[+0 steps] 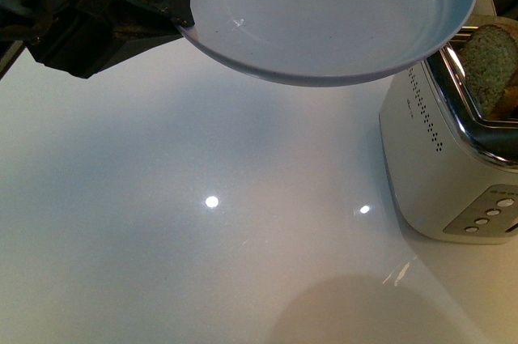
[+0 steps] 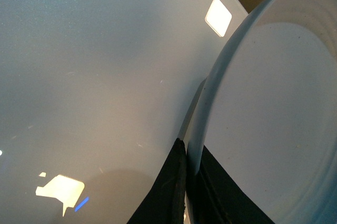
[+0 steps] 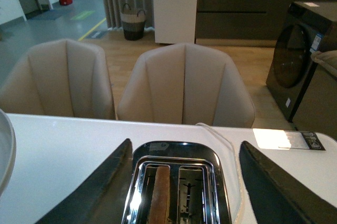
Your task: Left arm holds plate, right arm toasts bread
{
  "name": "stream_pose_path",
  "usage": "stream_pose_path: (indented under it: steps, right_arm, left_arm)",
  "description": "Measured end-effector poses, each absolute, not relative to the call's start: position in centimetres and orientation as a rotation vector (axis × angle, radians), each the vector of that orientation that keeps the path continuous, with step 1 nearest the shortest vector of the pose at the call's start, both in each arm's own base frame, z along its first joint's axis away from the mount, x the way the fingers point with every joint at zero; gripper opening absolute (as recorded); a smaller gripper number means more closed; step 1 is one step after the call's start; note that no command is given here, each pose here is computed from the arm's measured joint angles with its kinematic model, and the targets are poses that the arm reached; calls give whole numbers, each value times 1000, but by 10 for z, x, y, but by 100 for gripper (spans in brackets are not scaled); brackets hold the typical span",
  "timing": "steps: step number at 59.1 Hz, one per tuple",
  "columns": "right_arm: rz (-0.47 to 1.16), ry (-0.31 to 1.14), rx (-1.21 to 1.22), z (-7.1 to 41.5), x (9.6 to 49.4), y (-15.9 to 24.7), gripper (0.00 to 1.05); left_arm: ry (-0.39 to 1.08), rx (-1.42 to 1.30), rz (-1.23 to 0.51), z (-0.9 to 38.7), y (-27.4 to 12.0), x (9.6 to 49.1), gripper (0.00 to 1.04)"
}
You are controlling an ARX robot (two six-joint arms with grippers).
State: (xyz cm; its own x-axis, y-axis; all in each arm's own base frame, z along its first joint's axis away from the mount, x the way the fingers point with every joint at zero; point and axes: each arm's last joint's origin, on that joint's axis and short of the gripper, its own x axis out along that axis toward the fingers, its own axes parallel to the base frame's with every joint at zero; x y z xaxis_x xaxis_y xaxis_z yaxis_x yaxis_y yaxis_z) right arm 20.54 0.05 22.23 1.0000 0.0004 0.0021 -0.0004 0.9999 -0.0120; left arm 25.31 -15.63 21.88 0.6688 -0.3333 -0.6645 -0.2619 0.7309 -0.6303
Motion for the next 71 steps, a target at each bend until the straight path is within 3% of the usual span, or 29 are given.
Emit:
stream_pose_path:
  steps: [16,71]
  right_arm:
    - [-1,10,-11,199,178,0,2]
    - [1,-13,-6,171,127,0,2]
  left_arm:
    - [861,-775,-45,219,-156,253,3]
    - [861,-775,-46,219,-156,253,3]
